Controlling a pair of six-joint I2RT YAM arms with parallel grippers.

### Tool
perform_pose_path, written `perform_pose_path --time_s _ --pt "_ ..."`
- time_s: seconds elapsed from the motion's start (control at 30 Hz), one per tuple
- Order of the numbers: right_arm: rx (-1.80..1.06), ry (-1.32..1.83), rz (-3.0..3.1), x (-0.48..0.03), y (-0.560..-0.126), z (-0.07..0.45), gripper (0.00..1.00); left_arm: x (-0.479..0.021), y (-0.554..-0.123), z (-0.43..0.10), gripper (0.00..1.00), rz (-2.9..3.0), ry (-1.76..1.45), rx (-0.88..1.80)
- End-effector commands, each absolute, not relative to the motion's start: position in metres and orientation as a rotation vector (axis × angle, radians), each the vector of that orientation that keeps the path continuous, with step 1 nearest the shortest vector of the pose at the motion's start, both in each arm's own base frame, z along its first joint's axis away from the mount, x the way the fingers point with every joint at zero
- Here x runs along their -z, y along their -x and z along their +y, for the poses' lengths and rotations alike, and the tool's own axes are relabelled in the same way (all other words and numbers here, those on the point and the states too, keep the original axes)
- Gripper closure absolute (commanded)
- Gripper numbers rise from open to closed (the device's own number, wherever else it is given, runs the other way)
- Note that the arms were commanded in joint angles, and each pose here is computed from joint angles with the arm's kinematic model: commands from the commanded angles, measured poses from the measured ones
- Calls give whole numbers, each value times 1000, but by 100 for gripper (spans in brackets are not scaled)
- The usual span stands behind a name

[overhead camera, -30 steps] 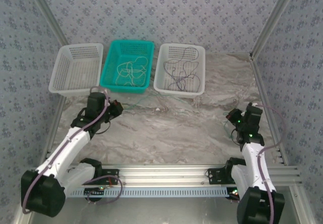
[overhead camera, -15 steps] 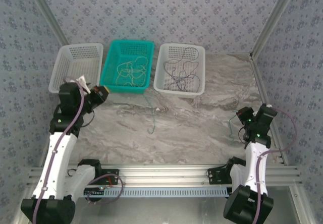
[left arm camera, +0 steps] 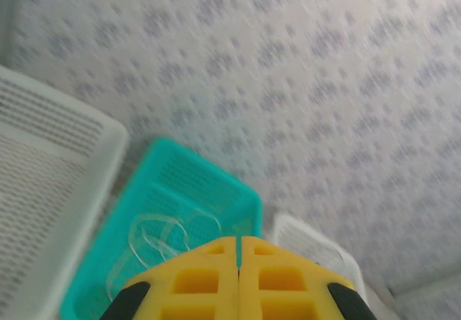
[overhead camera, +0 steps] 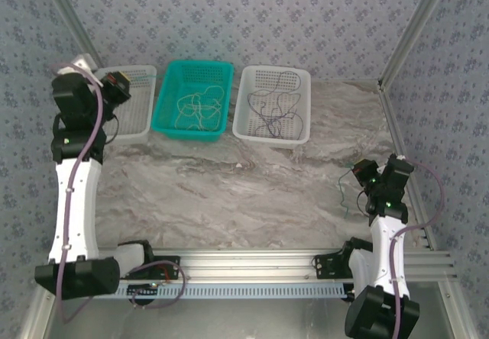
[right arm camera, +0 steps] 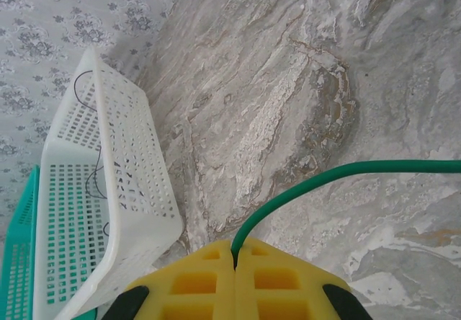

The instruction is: Untangle the cables

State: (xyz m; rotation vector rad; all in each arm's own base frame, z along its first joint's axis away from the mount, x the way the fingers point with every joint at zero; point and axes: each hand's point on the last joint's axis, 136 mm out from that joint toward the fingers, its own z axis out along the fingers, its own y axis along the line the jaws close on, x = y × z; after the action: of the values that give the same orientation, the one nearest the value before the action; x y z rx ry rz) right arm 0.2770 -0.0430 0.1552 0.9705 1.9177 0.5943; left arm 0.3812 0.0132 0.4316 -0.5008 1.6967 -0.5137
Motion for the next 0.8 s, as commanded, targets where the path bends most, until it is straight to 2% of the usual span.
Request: perform_pose_path --time_s 0.0,0.2,0.37,0.53,0.7,0.77 --pt "-628 -948 1884 -172 -281 -39 100 -460 -392 69 100 1534 606 315" --pt "-621 -941 1890 -175 -281 -38 100 -456 -416 138 100 1470 727 95" --pt "-623 -910 1878 -192 -282 -37 100 -419 -445 184 100 1543 809 -13" --pt "-608 -873 1897 -201 -280 -35 100 -381 -454 217 100 1583 912 -166" --pt "-603 -857 1924 -198 -274 -31 100 -362 -453 230 86 1578 977 -236" --pt "-607 -854 1923 -198 -273 -30 100 -358 -453 229 72 1582 981 -228"
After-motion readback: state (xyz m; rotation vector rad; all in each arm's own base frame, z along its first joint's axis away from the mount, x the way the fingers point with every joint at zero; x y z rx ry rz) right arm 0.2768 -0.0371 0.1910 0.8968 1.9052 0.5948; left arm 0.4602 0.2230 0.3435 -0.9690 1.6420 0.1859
